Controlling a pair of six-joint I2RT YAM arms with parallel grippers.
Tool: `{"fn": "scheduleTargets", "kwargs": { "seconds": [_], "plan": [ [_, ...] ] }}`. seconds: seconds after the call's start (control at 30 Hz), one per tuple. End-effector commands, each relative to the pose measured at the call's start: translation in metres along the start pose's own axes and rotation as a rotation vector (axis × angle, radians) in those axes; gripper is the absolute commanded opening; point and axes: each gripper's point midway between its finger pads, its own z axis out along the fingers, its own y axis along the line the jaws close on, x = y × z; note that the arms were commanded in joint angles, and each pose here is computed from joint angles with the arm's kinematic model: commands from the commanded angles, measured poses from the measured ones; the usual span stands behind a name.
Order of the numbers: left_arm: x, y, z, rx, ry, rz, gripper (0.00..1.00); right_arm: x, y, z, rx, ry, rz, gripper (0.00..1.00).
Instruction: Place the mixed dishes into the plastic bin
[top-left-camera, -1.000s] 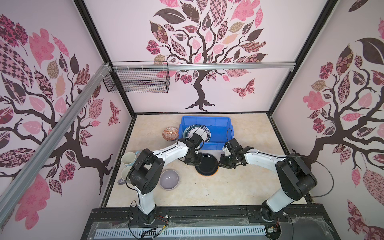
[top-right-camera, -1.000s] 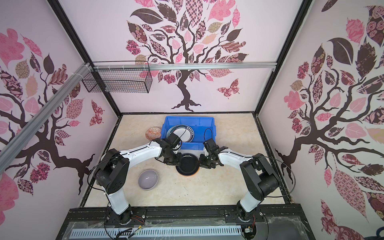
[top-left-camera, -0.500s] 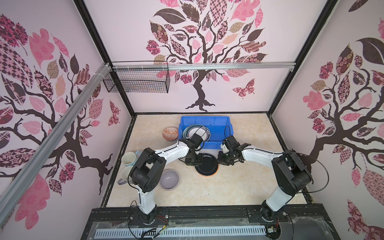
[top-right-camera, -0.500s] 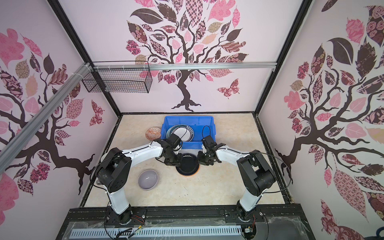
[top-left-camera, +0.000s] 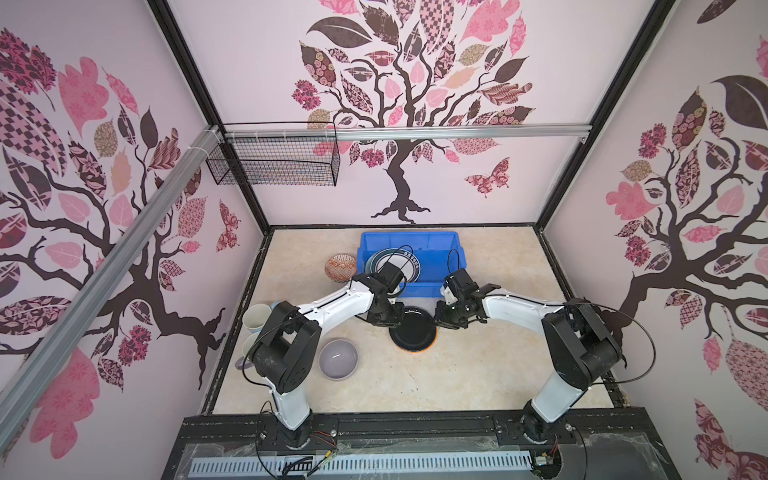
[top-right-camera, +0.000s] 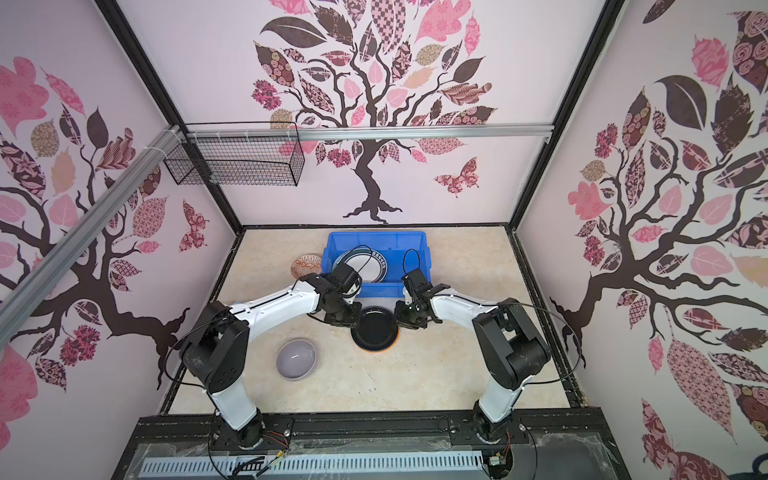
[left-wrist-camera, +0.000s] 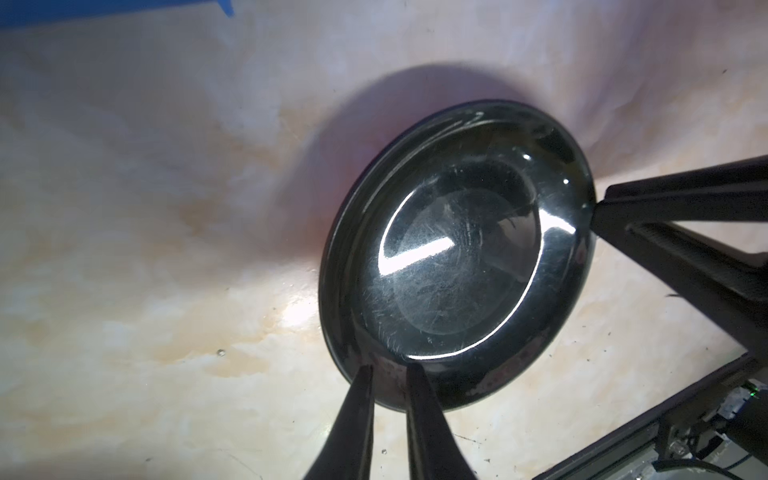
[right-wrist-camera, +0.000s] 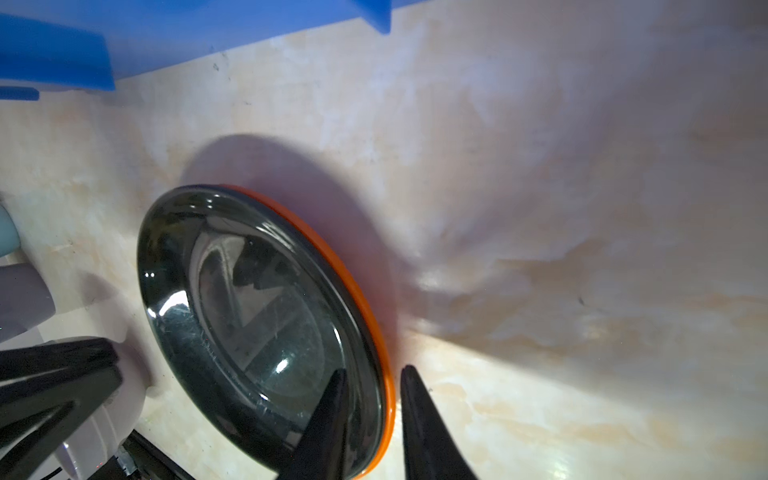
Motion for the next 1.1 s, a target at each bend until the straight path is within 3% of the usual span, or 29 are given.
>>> {"fn": "scheduleTargets", "kwargs": {
  "seconds": [0.0, 0.63, 1.07],
  "plan": [
    [0.005, 0.026, -0.001, -0.051, -0.007, -0.028, 0.20, -0.004, -0.002, -0.003, 0.024, -0.009, -0.011, 0.29],
    [0.000, 0.034, 0.031, -0.020, 0.044, -0.037, 0.15, -0.002, -0.003, -0.007, 0.028, -0.008, 0.000, 0.32],
    [0.000, 0.039, 0.019, -0.016, 0.032, -0.055, 0.18, -0.005, -0.003, -0.008, 0.040, -0.016, 0.002, 0.33]
  ]
}}
